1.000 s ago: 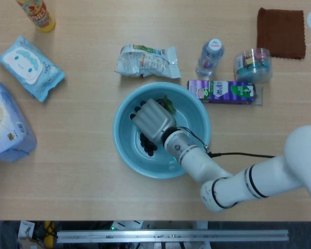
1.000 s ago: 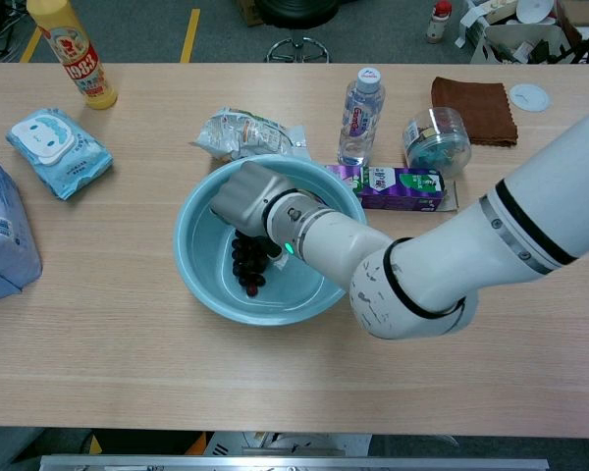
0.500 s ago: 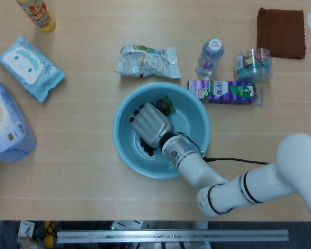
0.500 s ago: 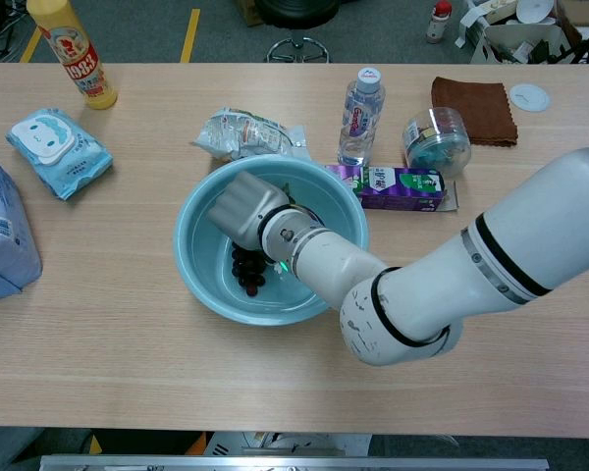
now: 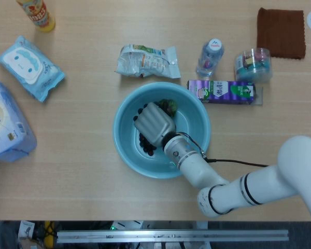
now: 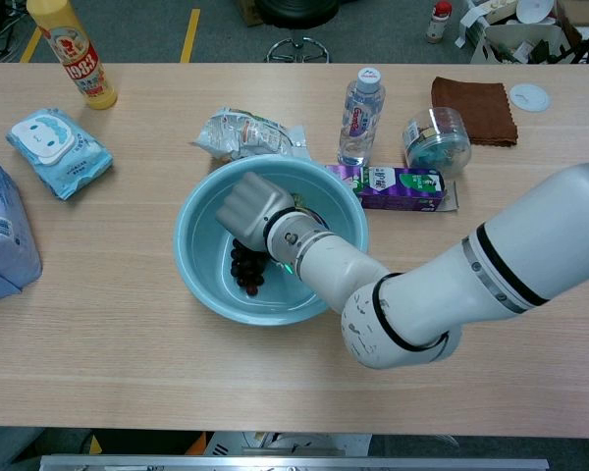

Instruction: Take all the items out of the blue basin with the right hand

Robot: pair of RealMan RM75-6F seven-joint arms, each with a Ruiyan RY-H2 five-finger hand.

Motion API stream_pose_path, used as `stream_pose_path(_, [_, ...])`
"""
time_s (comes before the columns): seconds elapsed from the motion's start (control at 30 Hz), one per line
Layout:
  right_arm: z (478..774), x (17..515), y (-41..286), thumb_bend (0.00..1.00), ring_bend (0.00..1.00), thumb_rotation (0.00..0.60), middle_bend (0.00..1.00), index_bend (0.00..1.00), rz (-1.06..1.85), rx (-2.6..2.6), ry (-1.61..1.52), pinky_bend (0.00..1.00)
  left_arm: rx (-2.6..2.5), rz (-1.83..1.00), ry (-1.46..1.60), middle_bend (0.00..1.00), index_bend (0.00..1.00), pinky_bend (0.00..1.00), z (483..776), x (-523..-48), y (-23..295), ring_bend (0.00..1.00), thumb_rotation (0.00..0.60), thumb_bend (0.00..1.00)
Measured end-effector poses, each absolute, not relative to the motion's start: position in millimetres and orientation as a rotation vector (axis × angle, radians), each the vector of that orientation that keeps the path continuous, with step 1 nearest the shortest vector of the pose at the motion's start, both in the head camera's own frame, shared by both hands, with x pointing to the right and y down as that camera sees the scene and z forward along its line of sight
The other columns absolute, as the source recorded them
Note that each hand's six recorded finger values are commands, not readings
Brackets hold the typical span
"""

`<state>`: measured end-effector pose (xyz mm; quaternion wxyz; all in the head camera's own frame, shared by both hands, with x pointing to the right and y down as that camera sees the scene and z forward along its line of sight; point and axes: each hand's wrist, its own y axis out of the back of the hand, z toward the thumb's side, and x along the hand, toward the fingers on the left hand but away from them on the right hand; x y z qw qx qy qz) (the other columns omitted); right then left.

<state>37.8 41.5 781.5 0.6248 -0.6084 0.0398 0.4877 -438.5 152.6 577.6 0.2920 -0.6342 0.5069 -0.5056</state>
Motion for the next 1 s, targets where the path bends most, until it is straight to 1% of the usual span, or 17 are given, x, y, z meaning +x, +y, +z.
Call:
stream_pose_path(0.13, [782,38,42,0.28,0.43,0.6,0.4,0.41,1.118,-1.391,0.093,0.65,-1.691,-1.348,1.349,0.16,0.1,0.17,578,-438,153,0.12,0.6,0.05])
stream_pose_path(0.33, [783,38,42,0.34,0.48,0.6,0.44,0.51,1.117,-1.381,0.087,0.7,-1.692,-1.349,1.352,0.16,0.1,0.17,578,-439,153,0.12,0.6,0.05])
stream_pose_path(0.43, [785,39,43,0.36,0.49,0.6,0.46,0.53,1.121,-1.378,0.089,0.73,-1.694,-1.349,1.351,0.16,0.1,0.17,578,-439,153,0.12,0.6,0.05])
stream_pose_path(0.53, [785,39,43,0.42,0.52,0.6,0.48,0.56,1.117,-1.379,0.088,0.76,-1.693,-1.348,1.353,0.16,0.1,0.17,578,-439,153,0.12,0.6,0.05])
stream_pose_path(0.93, [774,40,43,0.44,0.61,0.6,0.53,0.63,1.109,-1.44,0.046,0.84,-1.696,-1.345,1.347,0.16,0.1,0.17,578,-437,152,0.12,0.6,0.05])
stream_pose_path(1.0, [773,40,43,0.47,0.62,0.6,0.54,0.64,1.109,-1.451,0.039,0.85,-1.695,-1.345,1.348,0.16,0.1,0.17,578,-437,152,0.12,0.6,0.05])
